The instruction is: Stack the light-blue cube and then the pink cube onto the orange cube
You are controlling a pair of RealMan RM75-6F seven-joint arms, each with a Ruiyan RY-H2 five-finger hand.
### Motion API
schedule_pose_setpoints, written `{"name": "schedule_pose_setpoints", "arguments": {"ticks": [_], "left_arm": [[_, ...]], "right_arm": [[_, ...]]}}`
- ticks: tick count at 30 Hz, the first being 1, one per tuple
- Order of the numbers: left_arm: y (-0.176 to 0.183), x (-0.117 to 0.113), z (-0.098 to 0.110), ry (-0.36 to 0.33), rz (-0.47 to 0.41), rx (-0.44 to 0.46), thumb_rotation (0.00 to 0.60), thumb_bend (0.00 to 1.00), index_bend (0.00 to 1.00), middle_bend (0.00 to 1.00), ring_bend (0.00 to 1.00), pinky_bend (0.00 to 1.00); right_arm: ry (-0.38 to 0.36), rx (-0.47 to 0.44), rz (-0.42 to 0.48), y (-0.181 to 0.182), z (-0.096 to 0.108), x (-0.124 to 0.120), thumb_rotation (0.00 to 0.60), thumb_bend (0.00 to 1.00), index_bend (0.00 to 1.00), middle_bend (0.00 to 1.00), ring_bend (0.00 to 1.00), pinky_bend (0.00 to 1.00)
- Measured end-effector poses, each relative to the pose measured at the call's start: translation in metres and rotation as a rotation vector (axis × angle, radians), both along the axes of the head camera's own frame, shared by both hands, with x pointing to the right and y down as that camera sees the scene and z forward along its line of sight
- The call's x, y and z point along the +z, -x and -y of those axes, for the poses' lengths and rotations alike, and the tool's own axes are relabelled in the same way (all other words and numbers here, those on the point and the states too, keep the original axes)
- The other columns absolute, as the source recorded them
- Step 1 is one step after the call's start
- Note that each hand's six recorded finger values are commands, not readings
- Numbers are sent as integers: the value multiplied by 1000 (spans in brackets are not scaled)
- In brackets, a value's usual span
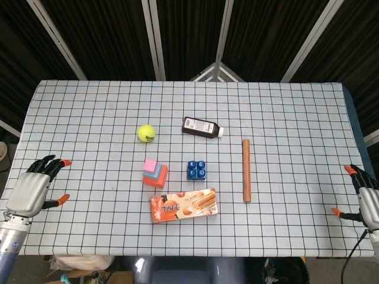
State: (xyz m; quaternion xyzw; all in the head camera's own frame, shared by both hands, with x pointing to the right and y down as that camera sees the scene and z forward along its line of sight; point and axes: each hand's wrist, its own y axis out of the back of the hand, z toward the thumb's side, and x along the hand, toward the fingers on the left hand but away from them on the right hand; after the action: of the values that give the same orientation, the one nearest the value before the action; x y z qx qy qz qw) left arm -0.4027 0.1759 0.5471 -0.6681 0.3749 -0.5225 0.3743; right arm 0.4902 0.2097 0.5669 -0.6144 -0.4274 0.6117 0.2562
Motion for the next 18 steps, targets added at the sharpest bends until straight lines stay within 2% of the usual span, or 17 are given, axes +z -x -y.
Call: {"name": "schedule_pose_setpoints", "arguments": {"ticks": [3,7,14,18], "left_arm": [[14,-2,-8,-49,-47,-21,600,227,249,231,131,177],[29,0,-23,-91,-45,-58,600,232,245,226,131,168],[33,1,-30,-105,-13,-64,600,234,243,219,131,168],[31,1,-32,-102,-13,-64,600,234,242,217,131,168]], "right_arm": [[6,2,-9,2,-1,1,600,70,0,42,39,137],[-4,-2,-26,3,0,1,600,70,0,43,37,132],[-54,-42,-40,12,3,-2,600,70,0,42,33,118],[-55,-51,-42,15,2,0,600,70,0,42,33,118]]}}
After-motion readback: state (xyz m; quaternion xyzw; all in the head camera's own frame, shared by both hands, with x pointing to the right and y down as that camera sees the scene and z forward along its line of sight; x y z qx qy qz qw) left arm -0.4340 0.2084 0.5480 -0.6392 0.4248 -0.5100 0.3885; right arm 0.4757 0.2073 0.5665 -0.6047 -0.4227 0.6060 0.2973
